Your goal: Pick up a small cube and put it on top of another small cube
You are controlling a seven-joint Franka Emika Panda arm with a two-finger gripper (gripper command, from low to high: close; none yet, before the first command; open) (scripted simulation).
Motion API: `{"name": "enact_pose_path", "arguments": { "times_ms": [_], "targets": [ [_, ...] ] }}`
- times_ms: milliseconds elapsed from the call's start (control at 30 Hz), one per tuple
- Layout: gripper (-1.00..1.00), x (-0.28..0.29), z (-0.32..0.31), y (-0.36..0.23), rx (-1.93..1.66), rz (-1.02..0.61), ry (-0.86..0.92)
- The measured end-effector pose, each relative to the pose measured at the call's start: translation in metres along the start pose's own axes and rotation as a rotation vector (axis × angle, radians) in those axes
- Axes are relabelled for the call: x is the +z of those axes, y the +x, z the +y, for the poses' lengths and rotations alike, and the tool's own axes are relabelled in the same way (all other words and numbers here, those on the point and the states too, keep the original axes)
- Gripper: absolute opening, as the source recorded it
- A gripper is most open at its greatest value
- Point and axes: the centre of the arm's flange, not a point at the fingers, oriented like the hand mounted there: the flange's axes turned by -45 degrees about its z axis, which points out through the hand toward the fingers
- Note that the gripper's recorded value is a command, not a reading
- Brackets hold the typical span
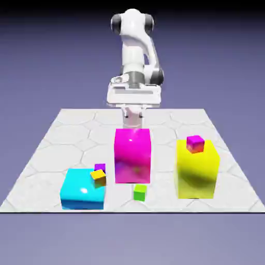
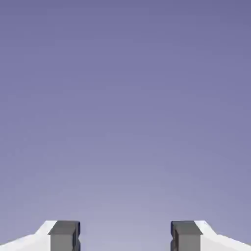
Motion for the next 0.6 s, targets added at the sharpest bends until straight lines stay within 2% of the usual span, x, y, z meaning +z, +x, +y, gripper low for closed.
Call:
{"name": "enact_pose_path", "arguments": {
  "times_ms": [300, 600],
  "targets": [
    [0.00, 0.104, -0.006, -0.017, 0.104, -0.381, -0.016],
    [0.00, 0.204, -0.015, -0.065, 0.217, -0.762, -0.036]
  ]
}}
